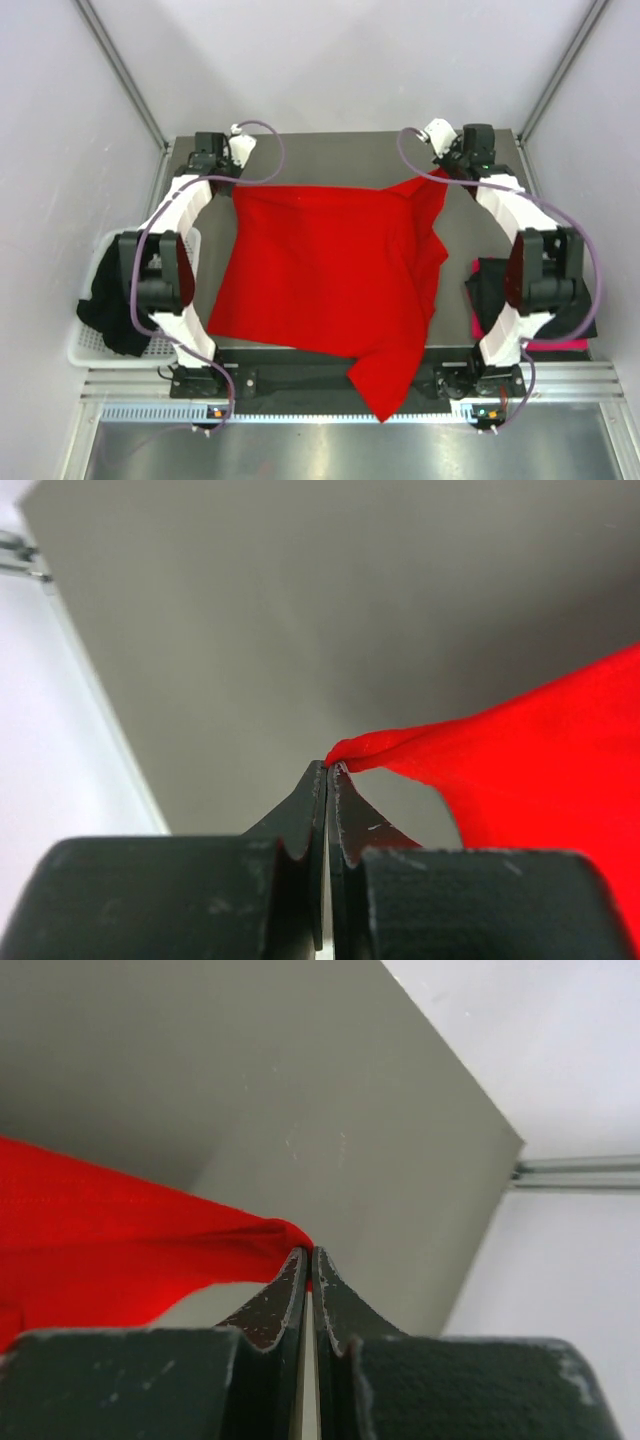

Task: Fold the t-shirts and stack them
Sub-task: Flatten the tshirt out

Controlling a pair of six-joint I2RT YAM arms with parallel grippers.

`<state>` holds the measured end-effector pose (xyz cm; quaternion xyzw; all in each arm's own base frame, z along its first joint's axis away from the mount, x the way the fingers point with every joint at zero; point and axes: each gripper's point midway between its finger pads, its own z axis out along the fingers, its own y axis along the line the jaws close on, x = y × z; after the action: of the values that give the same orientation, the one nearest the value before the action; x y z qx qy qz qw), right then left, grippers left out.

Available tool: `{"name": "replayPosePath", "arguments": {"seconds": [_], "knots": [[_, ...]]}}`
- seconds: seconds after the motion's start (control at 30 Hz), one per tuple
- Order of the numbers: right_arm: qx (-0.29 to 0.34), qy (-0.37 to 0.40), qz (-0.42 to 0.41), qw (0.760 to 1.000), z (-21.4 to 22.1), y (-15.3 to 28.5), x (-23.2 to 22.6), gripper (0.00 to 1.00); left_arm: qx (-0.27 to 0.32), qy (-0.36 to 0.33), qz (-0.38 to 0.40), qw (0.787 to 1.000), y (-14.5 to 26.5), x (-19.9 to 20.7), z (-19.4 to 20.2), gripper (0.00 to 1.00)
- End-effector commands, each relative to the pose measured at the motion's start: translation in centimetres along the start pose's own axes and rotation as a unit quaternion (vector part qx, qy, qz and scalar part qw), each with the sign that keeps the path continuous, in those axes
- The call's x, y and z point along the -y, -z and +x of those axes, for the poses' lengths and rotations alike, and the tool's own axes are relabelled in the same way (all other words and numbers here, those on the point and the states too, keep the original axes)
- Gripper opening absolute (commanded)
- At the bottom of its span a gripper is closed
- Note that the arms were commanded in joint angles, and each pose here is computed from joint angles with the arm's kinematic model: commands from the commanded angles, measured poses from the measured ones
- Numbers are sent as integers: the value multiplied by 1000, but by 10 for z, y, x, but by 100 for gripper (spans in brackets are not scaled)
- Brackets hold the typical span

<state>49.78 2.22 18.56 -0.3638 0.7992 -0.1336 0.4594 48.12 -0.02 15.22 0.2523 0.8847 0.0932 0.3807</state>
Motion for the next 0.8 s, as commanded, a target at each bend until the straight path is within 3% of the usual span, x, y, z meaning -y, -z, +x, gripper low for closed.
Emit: {"name": "replayPosePath", "arguments": {"seconds": [0.0, 0.1, 0.2, 0.43, 0.63, 0.67, 0.73, 0.77], "knots": [[13, -29, 33, 999, -19, -42, 20, 0, 19, 15, -41, 999, -31, -22, -18, 0], [-25, -49, 26, 998, 0, -83, 11, 0, -4, 27, -45, 999, -65, -20, -7, 0], [-26, -68, 39, 997, -11, -109, 26, 0, -6, 45, -75, 996, -86, -33, -10, 0], [43, -115, 96, 988, -72, -111, 80, 0, 40, 66, -126, 989, -81, -60, -43, 0], [77, -107, 120, 984, -101, -38, 103, 0, 117, 91, -113, 983, -3, -66, -89, 0], [103, -104, 137, 980, -119, -1, 117, 0, 144, 96, -116, 978, 29, -70, -103, 0], [103, -94, 136, 981, -118, 29, 114, 0, 167, 93, -97, 977, 56, -62, -111, 0], [125, -89, 152, 977, -131, 71, 124, 0, 189, 93, -98, 973, 90, -63, -119, 0]]}}
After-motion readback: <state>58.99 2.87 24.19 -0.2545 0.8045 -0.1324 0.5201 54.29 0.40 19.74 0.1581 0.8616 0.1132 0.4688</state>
